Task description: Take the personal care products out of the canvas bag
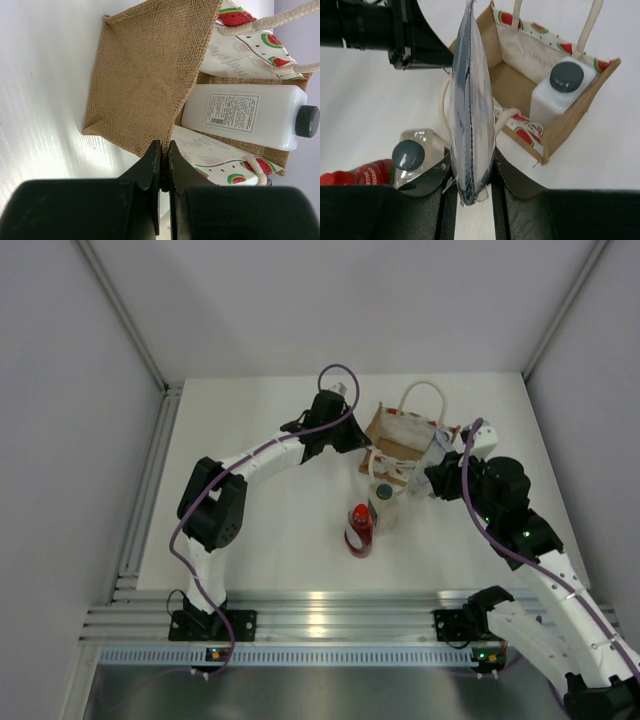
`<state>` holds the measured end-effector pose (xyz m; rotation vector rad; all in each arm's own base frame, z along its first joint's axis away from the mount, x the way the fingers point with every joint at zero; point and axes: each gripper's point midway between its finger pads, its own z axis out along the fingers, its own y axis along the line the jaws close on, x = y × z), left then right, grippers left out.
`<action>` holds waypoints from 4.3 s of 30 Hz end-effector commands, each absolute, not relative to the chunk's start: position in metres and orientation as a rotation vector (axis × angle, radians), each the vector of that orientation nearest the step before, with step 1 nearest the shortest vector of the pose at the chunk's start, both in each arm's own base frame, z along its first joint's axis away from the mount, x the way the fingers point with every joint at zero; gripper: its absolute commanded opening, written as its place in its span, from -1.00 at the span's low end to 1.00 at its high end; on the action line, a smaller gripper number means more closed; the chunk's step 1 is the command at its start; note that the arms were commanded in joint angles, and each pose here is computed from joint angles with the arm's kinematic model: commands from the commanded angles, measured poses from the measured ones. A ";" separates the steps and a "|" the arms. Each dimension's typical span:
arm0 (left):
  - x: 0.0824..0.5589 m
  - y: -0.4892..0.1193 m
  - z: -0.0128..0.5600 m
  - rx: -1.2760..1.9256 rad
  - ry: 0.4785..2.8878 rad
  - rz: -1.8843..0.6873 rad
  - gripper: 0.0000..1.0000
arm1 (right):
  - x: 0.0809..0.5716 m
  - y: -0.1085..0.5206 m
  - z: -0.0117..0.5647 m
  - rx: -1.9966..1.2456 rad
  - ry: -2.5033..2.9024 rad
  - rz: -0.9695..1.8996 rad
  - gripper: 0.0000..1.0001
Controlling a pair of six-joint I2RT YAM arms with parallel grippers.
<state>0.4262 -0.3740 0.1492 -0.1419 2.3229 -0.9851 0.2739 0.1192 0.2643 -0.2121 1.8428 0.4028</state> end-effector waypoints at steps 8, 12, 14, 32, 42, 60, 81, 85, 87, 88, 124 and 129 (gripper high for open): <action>0.439 -0.372 0.180 -0.153 2.239 -1.009 -1.00 | 0.270 0.119 0.248 -0.144 1.688 0.473 -1.00; 0.440 -0.376 0.179 -0.151 2.243 -1.022 -1.00 | 0.277 0.116 0.233 -0.136 1.702 0.436 -1.00; 0.440 -0.377 0.179 -0.149 2.243 -1.028 -1.00 | 0.280 0.120 0.227 -0.146 1.683 0.441 -1.00; 0.438 -0.378 0.180 -0.154 2.248 -1.045 -1.00 | 0.282 0.158 0.174 -0.247 1.638 0.320 -1.00; 0.437 -0.378 0.181 -0.140 2.246 -1.044 -1.00 | 0.278 0.159 0.159 -0.221 1.644 0.352 -0.89; 0.436 -0.378 0.180 -0.138 2.250 -1.045 -1.00 | 0.273 0.155 0.194 -0.226 1.629 0.352 0.25; 0.434 -0.376 0.193 -0.120 2.226 -1.052 -1.00 | 0.345 0.082 0.245 0.318 1.936 0.069 0.37; 0.433 -0.376 0.194 -0.114 2.224 -1.054 -1.00 | 0.367 0.074 0.240 0.357 1.997 0.072 0.23; 0.433 -0.376 0.194 -0.114 2.224 -1.054 -1.00 | 0.382 0.070 0.238 0.376 2.014 0.066 0.14; 0.433 -0.376 0.194 -0.112 2.224 -1.053 -1.00 | 0.386 0.072 0.237 0.368 2.025 0.080 0.11; 0.433 -0.370 0.192 -0.103 2.228 -1.045 -1.00 | 0.434 0.048 0.150 0.411 2.233 -0.137 0.11; 0.433 -0.371 0.189 -0.102 2.235 -1.045 -1.00 | 0.434 0.052 0.135 0.402 2.271 -0.137 0.12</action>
